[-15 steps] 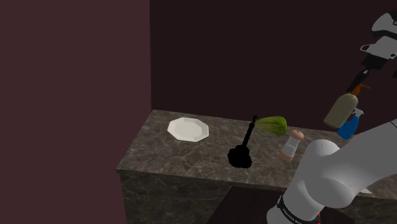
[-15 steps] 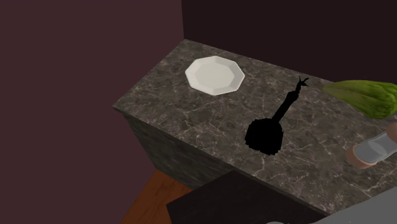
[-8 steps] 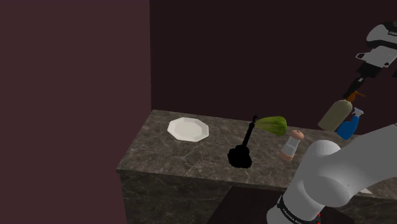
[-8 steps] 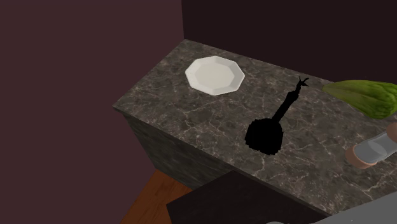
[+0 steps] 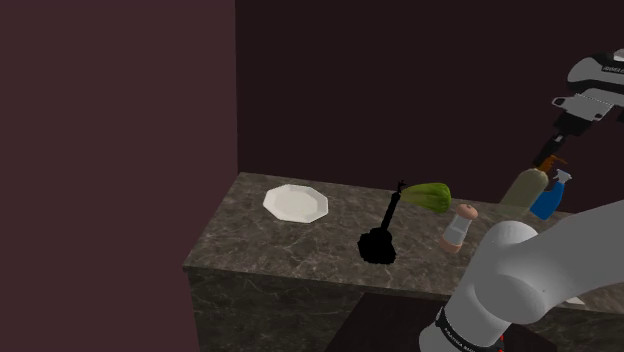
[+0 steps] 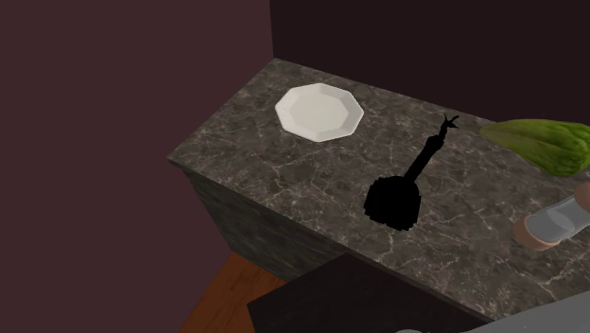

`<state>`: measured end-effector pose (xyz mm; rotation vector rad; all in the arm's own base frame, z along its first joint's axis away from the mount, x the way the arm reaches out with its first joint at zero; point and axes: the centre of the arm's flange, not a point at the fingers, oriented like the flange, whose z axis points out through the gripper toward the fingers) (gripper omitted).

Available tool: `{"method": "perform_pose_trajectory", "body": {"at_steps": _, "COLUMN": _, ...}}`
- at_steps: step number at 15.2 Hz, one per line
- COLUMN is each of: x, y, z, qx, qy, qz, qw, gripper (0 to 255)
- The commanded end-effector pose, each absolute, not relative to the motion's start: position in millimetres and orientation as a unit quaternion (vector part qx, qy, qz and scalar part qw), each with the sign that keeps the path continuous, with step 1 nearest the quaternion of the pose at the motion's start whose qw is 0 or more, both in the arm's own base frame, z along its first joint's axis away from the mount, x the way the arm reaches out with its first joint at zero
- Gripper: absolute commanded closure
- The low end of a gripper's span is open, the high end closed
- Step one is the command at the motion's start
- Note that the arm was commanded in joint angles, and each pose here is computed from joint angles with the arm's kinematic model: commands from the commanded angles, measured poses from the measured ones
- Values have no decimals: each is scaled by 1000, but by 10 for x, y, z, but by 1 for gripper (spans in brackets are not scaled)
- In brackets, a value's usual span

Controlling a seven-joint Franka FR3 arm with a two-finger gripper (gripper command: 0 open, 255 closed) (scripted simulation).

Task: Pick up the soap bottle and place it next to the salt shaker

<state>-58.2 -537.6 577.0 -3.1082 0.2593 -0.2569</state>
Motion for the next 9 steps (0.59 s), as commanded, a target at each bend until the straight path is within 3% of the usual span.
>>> {"method": "perform_pose_trajectory", "body": {"at_steps": 1, "x": -575, "y": -5392, "z": 5660, "qx": -993, "qy": 83, "qz": -82, "qw": 6, "gripper": 255}}
{"method": "perform_pose_trajectory", "body": {"at_steps": 9, "x": -575, "y": -5392, "z": 5237, "qx": -993, "qy": 83, "qz": -82, "qw": 6, "gripper": 255}}
